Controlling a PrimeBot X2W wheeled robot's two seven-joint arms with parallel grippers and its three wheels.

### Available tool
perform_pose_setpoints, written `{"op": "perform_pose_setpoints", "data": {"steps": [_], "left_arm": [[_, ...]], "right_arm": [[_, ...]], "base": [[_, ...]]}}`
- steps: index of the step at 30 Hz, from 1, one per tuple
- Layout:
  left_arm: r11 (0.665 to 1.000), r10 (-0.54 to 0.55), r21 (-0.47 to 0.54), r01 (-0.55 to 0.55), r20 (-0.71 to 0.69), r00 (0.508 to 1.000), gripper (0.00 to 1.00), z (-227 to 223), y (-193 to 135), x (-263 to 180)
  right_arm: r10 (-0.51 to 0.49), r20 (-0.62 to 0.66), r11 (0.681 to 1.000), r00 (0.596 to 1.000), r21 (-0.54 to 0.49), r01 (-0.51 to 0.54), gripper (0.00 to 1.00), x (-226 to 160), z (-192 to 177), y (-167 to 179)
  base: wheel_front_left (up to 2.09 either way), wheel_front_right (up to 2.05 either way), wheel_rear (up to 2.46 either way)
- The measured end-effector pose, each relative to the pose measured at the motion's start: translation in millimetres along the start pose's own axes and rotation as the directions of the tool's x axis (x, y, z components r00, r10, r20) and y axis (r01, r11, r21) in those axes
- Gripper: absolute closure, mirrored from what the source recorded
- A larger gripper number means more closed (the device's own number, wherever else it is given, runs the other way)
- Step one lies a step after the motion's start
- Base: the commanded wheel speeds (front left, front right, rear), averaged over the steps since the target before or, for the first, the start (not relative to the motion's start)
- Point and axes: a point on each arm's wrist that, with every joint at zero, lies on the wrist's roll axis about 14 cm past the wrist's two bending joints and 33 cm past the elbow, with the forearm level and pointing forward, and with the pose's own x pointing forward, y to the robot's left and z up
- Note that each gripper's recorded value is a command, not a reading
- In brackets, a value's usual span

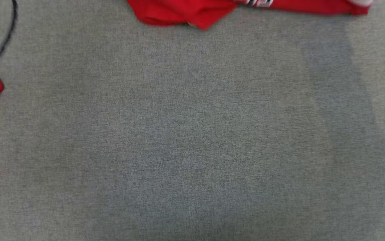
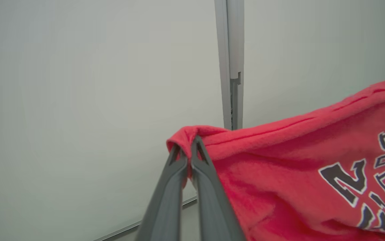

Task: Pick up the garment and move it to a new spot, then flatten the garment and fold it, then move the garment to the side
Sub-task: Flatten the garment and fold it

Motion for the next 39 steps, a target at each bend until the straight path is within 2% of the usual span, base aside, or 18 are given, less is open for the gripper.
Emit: {"op": "perform_pose_setpoints", "data": {"steps": [9, 21, 26, 30, 35, 39], "left_arm": [[0.998, 0.053, 0.021, -0.055, 0.112, 0.992, 1.00, 42, 34, 35], [0.995, 0.050, 0.073, -0.061, 0.136, 0.989, 1.00, 61, 40, 50], [0.998, 0.041, 0.052, -0.046, 0.085, 0.996, 1.00, 40, 36, 47], [0.999, 0.017, 0.049, -0.016, -0.004, 1.000, 1.00, 8, 26, 35], [0.999, -0.013, 0.035, 0.018, -0.138, 0.990, 1.00, -28, 16, 6], [0.999, -0.045, -0.007, 0.045, -0.252, 0.967, 1.00, -48, 4, -28]], "right_arm": [[0.046, 0.122, 0.998, 0.991, -0.044, -0.041, 1.00, 47, 38, 4], [0.138, 0.227, 0.982, 0.964, -0.161, -0.103, 1.00, 72, 97, 29], [0.147, 0.166, 0.977, 0.975, -0.177, -0.117, 1.00, 71, 78, 32], [0.112, 0.055, 0.979, 0.992, -0.180, -0.101, 1.00, 56, 46, 21], [0.055, -0.112, 0.982, 0.992, -0.173, -0.074, 1.00, 22, 6, 8], [0.011, -0.249, 0.988, 0.968, -0.146, -0.049, 1.00, -21, -20, 1]], "base": [[0.00, 0.00, 0.00], [0.00, 0.00, 0.00], [0.00, 0.00, 0.00], [0.00, 0.00, 0.00], [0.00, 0.00, 0.00], [0.00, 0.00, 0.00]]}}
